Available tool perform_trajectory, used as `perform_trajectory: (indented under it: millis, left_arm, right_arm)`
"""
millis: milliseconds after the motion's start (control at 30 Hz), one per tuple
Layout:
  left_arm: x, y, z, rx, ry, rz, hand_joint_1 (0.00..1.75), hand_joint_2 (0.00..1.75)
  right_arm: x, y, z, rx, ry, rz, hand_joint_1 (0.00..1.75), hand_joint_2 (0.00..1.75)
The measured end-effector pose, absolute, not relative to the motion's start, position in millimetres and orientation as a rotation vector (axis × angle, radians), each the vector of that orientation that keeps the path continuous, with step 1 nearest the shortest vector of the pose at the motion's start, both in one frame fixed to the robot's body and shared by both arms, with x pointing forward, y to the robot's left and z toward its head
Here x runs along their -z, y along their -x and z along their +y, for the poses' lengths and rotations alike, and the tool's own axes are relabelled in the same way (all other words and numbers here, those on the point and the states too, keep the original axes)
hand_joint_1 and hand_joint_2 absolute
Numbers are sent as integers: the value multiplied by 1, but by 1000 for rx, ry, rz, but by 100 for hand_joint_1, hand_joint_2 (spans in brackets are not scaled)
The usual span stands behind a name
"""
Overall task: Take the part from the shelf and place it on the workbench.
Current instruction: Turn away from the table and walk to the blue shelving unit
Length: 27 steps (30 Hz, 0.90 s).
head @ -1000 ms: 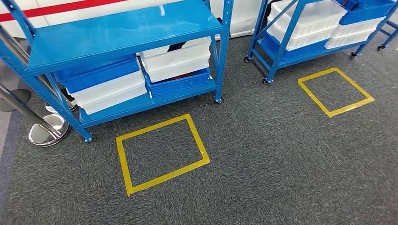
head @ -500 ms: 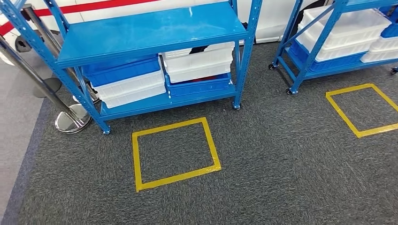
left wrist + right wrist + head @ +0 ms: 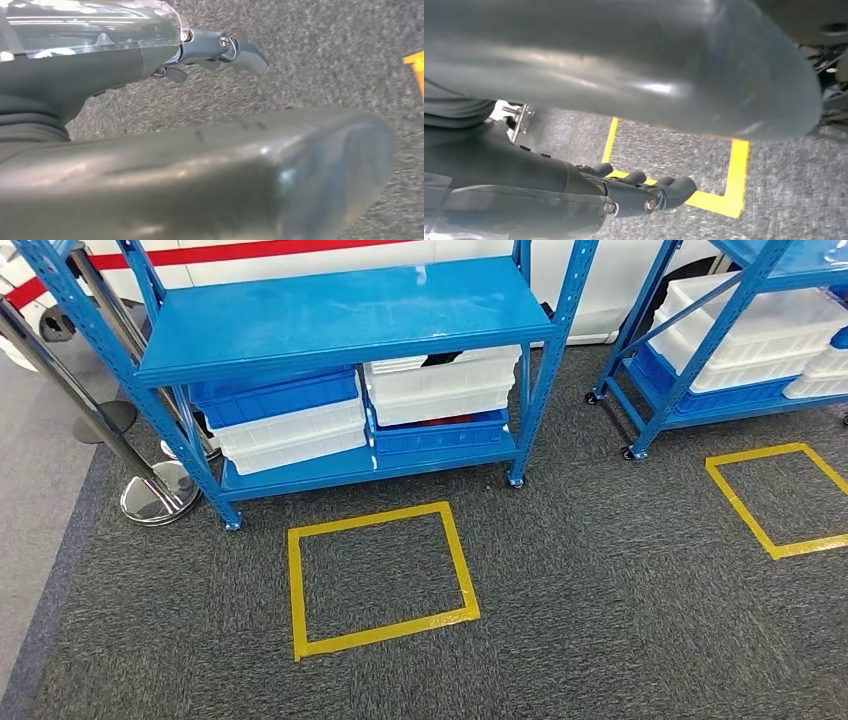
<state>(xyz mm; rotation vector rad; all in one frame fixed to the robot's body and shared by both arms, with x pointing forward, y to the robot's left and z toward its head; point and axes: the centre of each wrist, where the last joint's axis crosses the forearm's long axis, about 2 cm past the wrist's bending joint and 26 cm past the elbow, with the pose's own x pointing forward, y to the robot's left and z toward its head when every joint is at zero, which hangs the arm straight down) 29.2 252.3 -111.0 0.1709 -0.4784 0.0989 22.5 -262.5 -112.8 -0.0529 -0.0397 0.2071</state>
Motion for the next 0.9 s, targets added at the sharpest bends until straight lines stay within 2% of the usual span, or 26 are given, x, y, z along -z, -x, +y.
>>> perform_trajectory:
  millis: [900]
  left_arm:
    - [112, -28, 259, -56, -154, -483, 0, 0]
  right_arm:
    - [113, -21, -268, -231, 40, -26, 0, 0]
